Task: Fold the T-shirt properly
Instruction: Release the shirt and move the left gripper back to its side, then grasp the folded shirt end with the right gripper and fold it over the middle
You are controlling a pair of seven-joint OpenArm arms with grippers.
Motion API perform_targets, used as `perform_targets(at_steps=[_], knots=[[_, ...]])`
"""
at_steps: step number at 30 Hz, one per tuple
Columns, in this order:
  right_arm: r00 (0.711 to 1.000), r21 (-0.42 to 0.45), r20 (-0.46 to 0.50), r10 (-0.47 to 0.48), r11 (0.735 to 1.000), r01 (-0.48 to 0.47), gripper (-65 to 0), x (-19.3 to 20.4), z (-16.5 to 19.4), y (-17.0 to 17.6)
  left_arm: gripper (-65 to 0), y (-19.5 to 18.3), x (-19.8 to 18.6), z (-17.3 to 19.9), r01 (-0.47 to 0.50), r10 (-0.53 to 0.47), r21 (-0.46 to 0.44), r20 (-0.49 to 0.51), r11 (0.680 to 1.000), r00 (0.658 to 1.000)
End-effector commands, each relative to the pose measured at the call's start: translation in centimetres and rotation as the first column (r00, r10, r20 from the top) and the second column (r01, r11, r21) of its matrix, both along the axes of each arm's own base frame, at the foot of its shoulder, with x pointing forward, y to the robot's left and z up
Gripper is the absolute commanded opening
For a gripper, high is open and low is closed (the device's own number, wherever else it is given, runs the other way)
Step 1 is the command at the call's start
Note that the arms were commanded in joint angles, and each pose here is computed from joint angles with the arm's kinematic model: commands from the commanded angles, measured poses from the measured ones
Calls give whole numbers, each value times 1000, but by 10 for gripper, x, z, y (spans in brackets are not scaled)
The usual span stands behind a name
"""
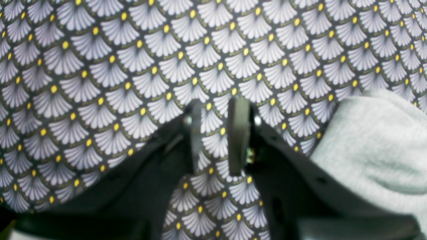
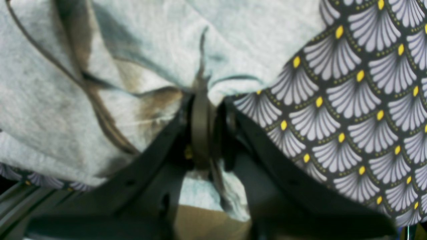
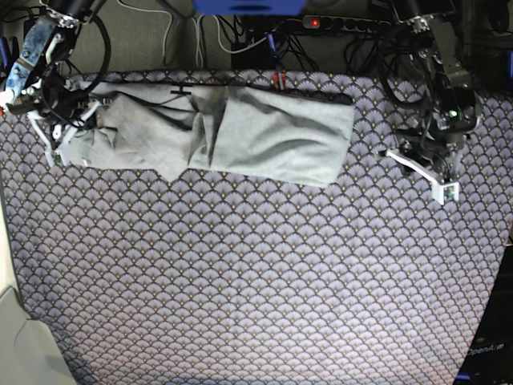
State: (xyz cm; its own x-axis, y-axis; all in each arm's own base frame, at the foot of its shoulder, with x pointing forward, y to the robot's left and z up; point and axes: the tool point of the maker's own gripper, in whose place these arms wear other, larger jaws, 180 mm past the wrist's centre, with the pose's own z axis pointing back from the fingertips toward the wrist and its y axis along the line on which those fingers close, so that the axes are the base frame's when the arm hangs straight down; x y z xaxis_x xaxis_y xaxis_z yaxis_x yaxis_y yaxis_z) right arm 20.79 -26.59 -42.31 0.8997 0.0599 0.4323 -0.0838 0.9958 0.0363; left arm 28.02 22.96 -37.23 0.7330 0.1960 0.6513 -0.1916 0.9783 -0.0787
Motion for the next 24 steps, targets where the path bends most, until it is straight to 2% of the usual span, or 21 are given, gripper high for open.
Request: perform_targets(at_steps=[1,7,12,16,20,24], knots=[[1000,-25,30,4,1000,-4,-650,7,11,-6,-506,2,7,12,5,-5,12,43,1000,999],[985,-95,164,48,995,-32,-650,25,56,-3,-506,2,2,8,5,-5,12,31,1000,1000],[988,-133,137,75,989,-57,-650,23,69,1,-506,2,-5,4,5,-6,12,14,1000,1000],[980,-119,165,111,989,-92,-650,24,76,27,-506,12,-7,5,-25,24,18,17,1000,1000],[973,-95,154,171,983,-157,-650,20,71,54,-506,32,-13,5,-84,84,25,16,996,996],[966,-68,155,206,978,-197,-650,20,68,72,-506,39,-17,5,-102,102,31,12,994,995]])
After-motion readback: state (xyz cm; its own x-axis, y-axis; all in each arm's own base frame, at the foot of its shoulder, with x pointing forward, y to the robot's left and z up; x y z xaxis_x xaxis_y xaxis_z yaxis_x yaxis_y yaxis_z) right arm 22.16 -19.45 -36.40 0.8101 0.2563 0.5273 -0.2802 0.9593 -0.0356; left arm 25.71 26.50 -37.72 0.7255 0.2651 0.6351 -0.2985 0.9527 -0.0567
